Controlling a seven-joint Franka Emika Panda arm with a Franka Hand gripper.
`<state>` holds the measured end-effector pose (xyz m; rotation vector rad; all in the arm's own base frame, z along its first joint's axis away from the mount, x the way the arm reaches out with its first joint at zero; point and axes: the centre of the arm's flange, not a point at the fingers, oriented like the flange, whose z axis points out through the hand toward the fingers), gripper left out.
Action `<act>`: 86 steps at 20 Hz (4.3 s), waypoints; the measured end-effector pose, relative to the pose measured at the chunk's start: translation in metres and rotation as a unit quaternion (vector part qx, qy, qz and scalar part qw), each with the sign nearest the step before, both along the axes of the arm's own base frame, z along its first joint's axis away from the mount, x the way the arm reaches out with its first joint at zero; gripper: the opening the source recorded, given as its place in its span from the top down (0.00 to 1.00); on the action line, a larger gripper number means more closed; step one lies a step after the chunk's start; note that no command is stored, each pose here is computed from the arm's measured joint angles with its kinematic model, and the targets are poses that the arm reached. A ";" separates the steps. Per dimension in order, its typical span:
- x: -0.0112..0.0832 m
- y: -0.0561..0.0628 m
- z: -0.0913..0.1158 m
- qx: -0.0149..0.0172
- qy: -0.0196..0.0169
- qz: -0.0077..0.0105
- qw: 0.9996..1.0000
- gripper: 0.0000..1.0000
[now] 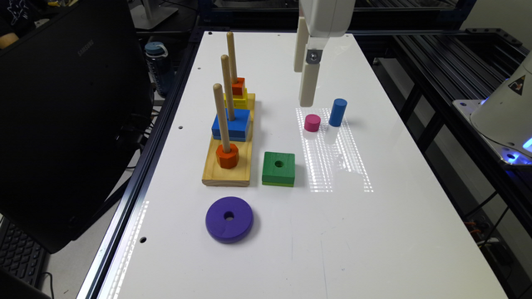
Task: Pick up green block.
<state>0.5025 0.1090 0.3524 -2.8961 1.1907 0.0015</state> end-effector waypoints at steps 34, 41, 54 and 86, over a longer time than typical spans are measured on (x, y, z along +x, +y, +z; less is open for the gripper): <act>0.0073 0.017 -0.043 0.003 0.006 0.001 1.000 0.00; 0.0129 0.018 -0.065 0.004 0.004 0.001 1.000 0.00; 0.0163 0.018 -0.061 0.005 -0.001 0.000 1.000 0.00; 0.0222 0.016 -0.124 0.008 0.010 0.001 1.000 0.00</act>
